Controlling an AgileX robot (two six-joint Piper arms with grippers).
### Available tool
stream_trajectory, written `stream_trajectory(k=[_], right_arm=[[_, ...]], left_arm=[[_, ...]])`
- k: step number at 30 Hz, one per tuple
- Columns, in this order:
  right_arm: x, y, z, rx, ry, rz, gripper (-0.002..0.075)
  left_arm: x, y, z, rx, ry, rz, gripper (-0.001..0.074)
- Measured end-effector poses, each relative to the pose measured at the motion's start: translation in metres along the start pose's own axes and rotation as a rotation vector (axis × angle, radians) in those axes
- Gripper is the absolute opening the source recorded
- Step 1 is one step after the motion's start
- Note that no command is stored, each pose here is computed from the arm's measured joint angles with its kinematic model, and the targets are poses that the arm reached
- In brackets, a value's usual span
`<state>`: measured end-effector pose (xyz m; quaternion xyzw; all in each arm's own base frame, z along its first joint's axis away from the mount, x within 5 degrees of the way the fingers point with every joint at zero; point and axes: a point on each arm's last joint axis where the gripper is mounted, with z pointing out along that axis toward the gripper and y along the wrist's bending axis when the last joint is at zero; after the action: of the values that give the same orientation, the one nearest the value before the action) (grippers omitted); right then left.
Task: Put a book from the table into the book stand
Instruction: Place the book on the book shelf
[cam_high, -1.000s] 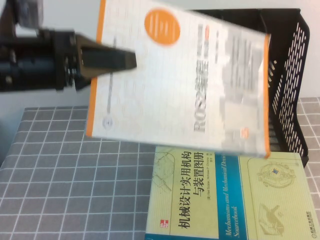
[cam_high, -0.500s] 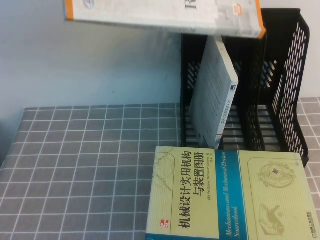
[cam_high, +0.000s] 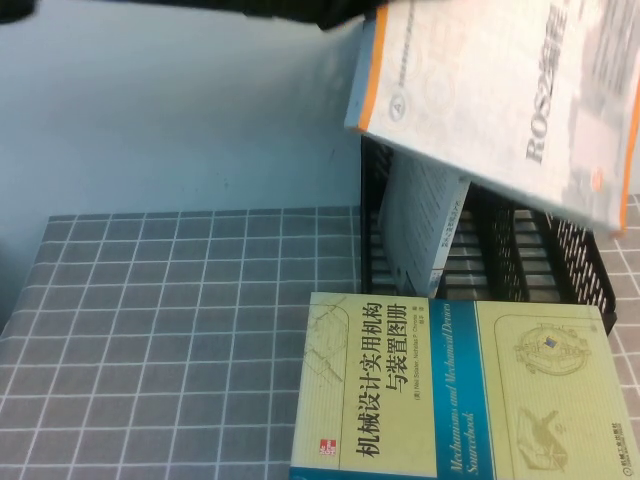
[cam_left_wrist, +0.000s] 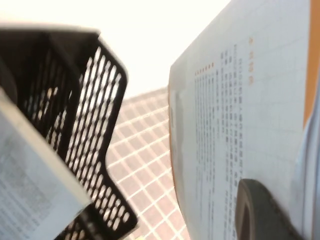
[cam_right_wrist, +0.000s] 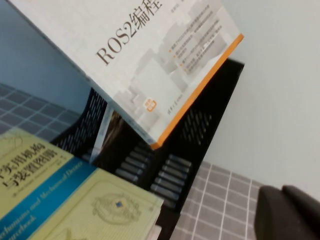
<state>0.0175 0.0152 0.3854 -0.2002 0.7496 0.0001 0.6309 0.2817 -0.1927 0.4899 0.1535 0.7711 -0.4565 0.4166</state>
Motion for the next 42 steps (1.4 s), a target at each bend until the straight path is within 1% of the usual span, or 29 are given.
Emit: stream_trajectory(k=[5,9,11,15,21,25,29,36,42], right_arm=[[0.019,0.002,0.012,-0.012,0.099,0.022,-0.0003],[0.029,0.004,0.019,-0.020,0.145,0.037,-0.0003],[0.034,0.005,0.022,-0.023,0.160,0.040,-0.0003],[0.041,0.006,0.028,-0.025,0.178,0.047,-0.0003],[0.046,0.006,0.032,-0.021,0.177,0.054,-0.0003],[0.050,0.007,0.036,-0.020,0.183,0.058,-0.0003],[0.051,0.007,0.038,-0.013,0.172,0.067,-0.0003],[0.051,0.007,0.038,-0.013,0.165,0.079,-0.0003],[0.050,0.007,0.038,-0.019,0.162,0.088,-0.0003]], left_arm=[[0.006,0.028,0.032,-0.069,0.025,-0.022,0.0102],[0.011,0.052,0.053,-0.147,0.034,-0.039,0.0102],[0.014,0.060,0.058,-0.183,0.048,-0.053,0.0102],[0.016,0.067,0.058,-0.254,0.065,-0.062,0.0102],[0.016,0.073,0.053,-0.359,0.060,-0.059,0.0102],[0.016,0.073,0.050,-0.379,0.069,-0.056,0.0102],[0.014,0.068,0.046,-0.365,0.058,-0.070,0.0102],[0.006,0.062,0.047,-0.327,-0.047,-0.077,0.0102],[0.011,0.051,0.064,-0.312,-0.090,0.004,0.0102]])
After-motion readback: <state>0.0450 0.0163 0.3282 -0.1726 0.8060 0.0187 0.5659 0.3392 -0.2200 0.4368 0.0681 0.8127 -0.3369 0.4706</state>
